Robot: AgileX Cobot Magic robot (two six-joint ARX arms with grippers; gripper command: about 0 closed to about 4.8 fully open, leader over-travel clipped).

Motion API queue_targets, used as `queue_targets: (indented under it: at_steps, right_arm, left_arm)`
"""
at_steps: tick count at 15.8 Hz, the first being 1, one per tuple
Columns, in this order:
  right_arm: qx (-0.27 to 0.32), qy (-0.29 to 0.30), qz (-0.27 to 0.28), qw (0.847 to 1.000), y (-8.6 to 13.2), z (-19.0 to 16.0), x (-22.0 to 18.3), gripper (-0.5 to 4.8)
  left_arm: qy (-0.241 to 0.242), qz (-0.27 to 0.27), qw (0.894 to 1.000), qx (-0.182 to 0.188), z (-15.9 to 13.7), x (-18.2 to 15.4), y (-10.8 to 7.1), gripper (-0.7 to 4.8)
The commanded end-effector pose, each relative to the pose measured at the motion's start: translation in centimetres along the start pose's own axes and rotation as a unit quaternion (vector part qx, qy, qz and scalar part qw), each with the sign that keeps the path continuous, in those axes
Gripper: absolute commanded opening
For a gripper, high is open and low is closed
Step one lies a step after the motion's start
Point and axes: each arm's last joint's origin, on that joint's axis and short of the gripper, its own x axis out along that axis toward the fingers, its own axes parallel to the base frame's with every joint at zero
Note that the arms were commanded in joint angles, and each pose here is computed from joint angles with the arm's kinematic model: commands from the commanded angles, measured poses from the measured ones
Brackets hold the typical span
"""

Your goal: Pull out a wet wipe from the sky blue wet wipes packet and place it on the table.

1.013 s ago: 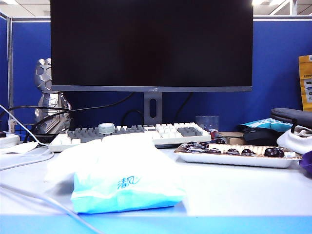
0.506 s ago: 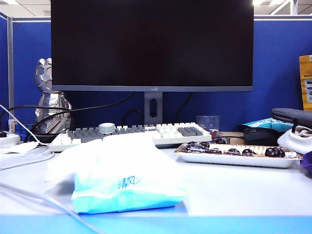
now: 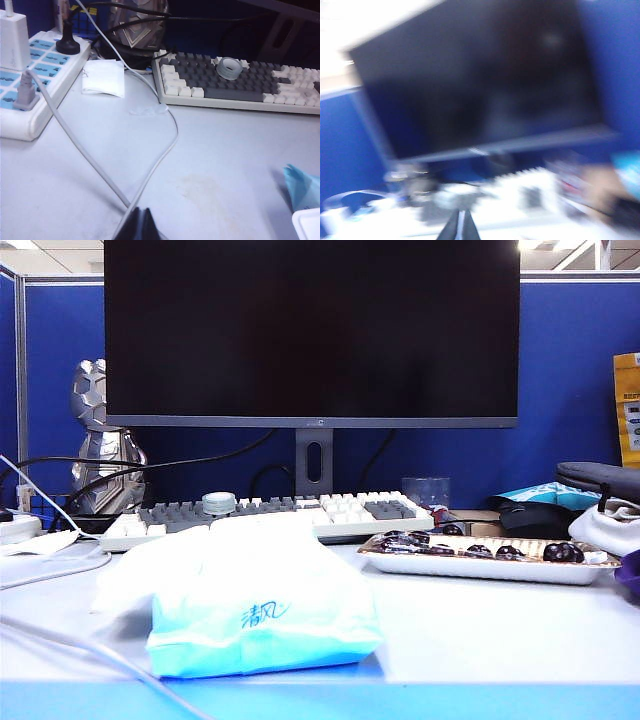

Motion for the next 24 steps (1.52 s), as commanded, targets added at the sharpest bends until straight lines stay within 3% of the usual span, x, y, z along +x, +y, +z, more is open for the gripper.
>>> queue_targets:
  at_steps: [1,2,3,5,8,10,14,15,17,18,22,23,24]
  right_arm:
    - [0.012,0.065,0.161,0.985,1.6,3.2,4.0,-0.01]
    - [0.041,0.103,0.236,0.965,2.3,3.4,5.9,-0.01]
    - [0.077,0.128,0.275,0.95,2.9,2.9,7.2,-0.01]
    - [0.121,0.173,0.316,0.925,4.2,0.7,9.3,-0.01]
    - [0.15,0.285,0.302,0.897,5.3,-3.9,11.3,-0.01]
    - [0.091,0.36,0.253,0.893,5.9,-7.8,11.8,-0.01]
    - [-0.065,0.475,0.188,0.857,7.9,-13.6,10.9,-0.01]
    - [-0.084,0.482,0.174,0.855,8.4,-14.2,10.7,0.0]
    - [-0.109,0.484,0.18,0.849,8.8,-14.8,10.8,1.18]
    - [-0.113,0.485,0.182,0.848,8.9,-14.8,11.2,1.39]
    - [-0.146,0.474,0.206,0.843,10.3,-14.6,14.2,1.41]
    - [-0.149,0.481,0.205,0.839,10.6,-14.7,14.8,1.59]
    - [-0.158,0.491,0.208,0.831,10.8,-14.9,15.5,2.11]
  left_arm:
    - [-0.005,0.0,1.0,0.001,0.1,0.0,0.0,-0.03]
    - [-0.005,0.0,1.0,0.001,0.1,0.0,0.0,-0.03]
    - [-0.004,0.0,1.0,0.001,0.1,0.0,0.0,-0.03]
    - [-0.005,0.0,1.0,0.001,0.1,0.0,0.0,-0.03]
    - [-0.005,0.0,1.0,0.001,0.1,0.0,0.0,-0.03]
    - [-0.004,0.0,1.0,0.001,0.0,0.0,0.0,-0.03]
    - [-0.004,0.0,1.0,0.001,0.0,0.0,0.0,-0.03]
    - [-0.004,0.0,1.0,0.001,0.0,0.0,0.0,-0.03]
    - [-0.004,0.0,1.0,0.001,0.0,0.0,0.0,-0.03]
    - [-0.004,0.0,1.0,0.001,0.0,0.0,0.0,-0.03]
    - [-0.004,0.0,1.0,0.001,0.0,0.0,0.0,-0.03]
    - [-0.004,0.0,1.0,0.001,0.0,0.0,0.0,-0.03]
    - [-0.004,0.0,1.0,0.001,0.0,0.0,0.0,-0.03]
